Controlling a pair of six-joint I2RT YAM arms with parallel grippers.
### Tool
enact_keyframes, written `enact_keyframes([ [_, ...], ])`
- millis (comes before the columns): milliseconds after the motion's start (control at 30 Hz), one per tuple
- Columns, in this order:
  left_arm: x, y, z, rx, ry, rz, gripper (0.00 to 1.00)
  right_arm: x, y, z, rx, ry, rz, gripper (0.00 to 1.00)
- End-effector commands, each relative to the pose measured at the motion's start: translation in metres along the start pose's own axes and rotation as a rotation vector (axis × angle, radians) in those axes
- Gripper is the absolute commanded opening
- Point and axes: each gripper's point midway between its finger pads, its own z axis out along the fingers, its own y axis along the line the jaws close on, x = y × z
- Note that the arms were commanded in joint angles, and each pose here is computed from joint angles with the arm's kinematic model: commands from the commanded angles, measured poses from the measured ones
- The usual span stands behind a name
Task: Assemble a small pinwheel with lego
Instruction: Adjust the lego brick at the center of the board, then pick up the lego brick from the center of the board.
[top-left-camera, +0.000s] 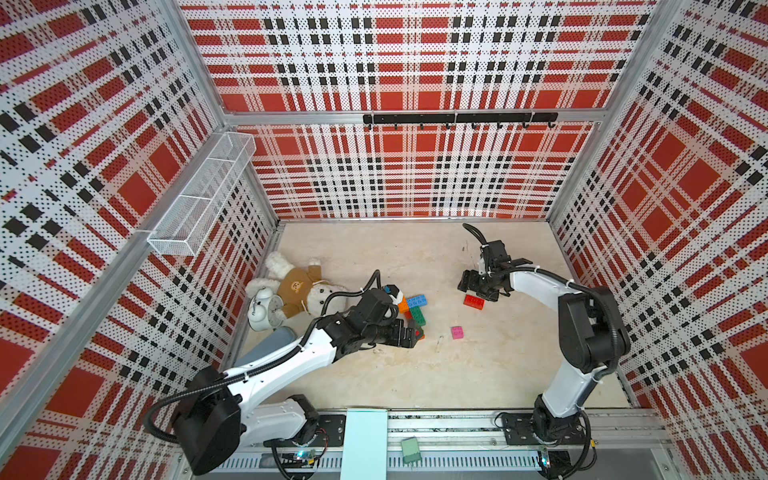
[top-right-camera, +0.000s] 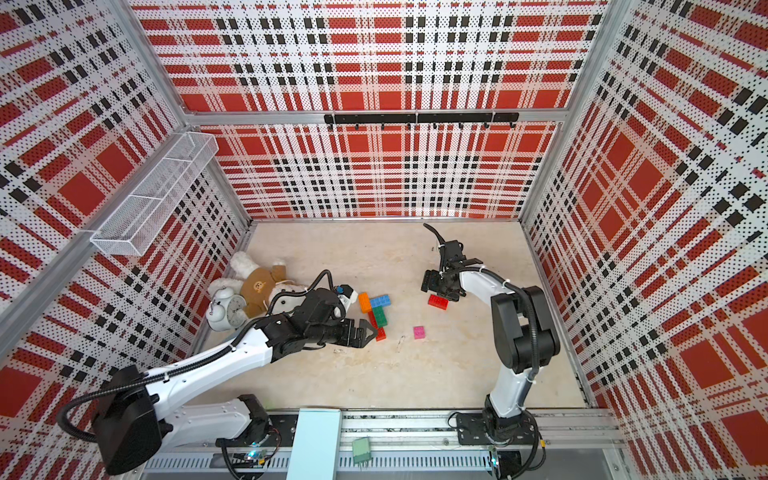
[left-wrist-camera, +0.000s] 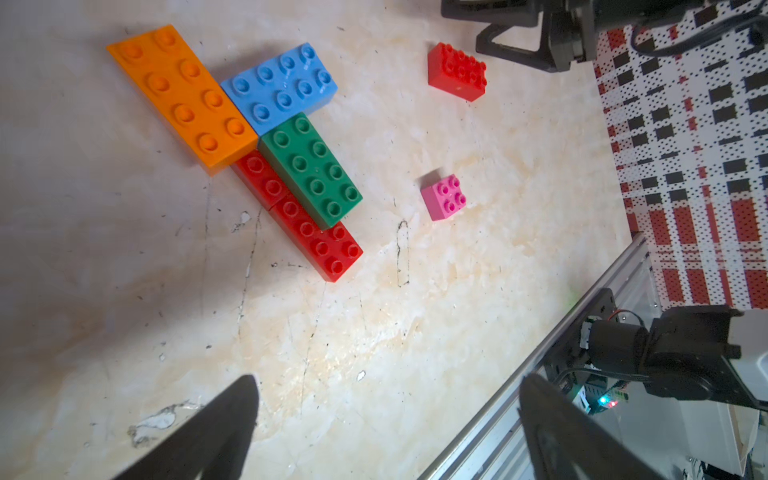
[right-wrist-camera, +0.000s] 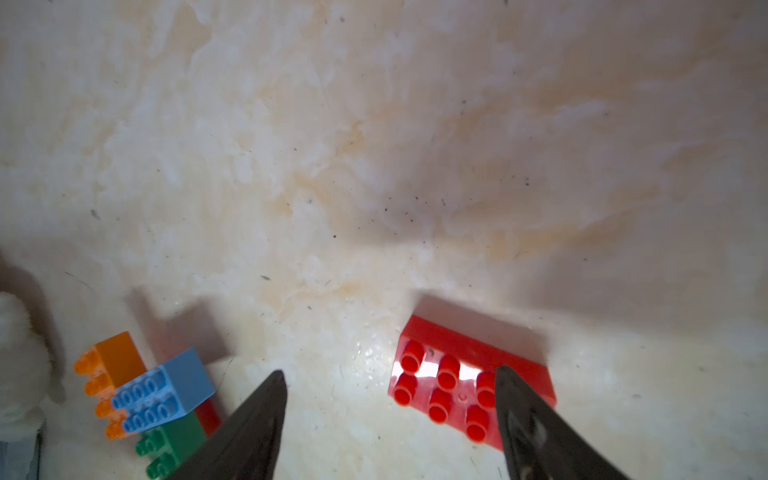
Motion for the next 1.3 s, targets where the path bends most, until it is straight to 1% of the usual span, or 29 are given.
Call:
enact_keyframes([
  [0,-0.019,-0.025,0.001,0.064,-0.05,0.009,0.99,-0.011,0.01,0.008,-0.034,-0.014,-0.035,0.81],
  [100,-0.019,-0.033,0.004,0.073,-0.043,0.026,0.99,-0.006,0.002,0.013,-0.003,0.001,-0.036,0.81],
  [233,-0.017,-0.037,0.012,0.079,-0.027,0.034,1.0,0.007,-0.005,0.012,0.012,0.031,-0.032,0.79],
  [400,-0.018,-0.042,0.021,0.08,-0.001,0.044,1.0,0.032,0.009,0.003,-0.104,0.064,0.059,0.78],
  [500,-0.019,-0.047,0.026,0.092,0.004,0.051,0.99,0.045,0.013,-0.002,-0.144,0.062,0.114,0.77],
  [633,-0.02,-0.056,0.035,0.1,0.026,0.064,1.0,0.061,0.036,-0.006,-0.217,0.053,0.129,0.76],
  [700,-0.02,-0.059,0.042,0.089,0.043,0.07,0.97,0.062,0.048,-0.007,-0.249,0.045,0.132,0.76],
  [767,-0.021,-0.062,0.05,0.067,0.056,0.086,0.94,0.054,0.046,-0.01,-0.237,0.014,0.148,0.76],
  [867,-0.026,-0.066,0.062,-0.002,0.069,0.135,0.88,0.033,0.021,-0.025,-0.181,-0.041,0.196,0.78],
  [933,-0.029,-0.076,0.069,-0.028,0.058,0.194,0.87,0.018,0.004,-0.045,-0.169,-0.093,0.223,0.78],
  [1000,-0.033,-0.085,0.08,-0.053,0.045,0.282,0.86,0.009,-0.011,-0.069,-0.148,-0.151,0.232,0.8],
  [1067,-0.037,-0.087,0.092,-0.076,0.07,0.377,0.82,0.004,-0.024,-0.09,-0.123,-0.197,0.236,0.82],
  [1100,-0.042,-0.081,0.097,-0.127,0.077,0.434,0.81,0.004,-0.03,-0.1,-0.122,-0.215,0.243,0.83],
  [1133,-0.047,-0.076,0.103,-0.166,0.077,0.459,0.81,0.004,-0.033,-0.107,-0.132,-0.228,0.249,0.83],
  [1167,-0.05,-0.072,0.11,-0.18,0.091,0.498,0.81,0.006,-0.037,-0.114,-0.143,-0.234,0.254,0.85],
  [1267,-0.054,-0.059,0.131,-0.186,0.111,0.577,0.79,0.013,-0.042,-0.129,-0.182,-0.251,0.263,0.94],
])
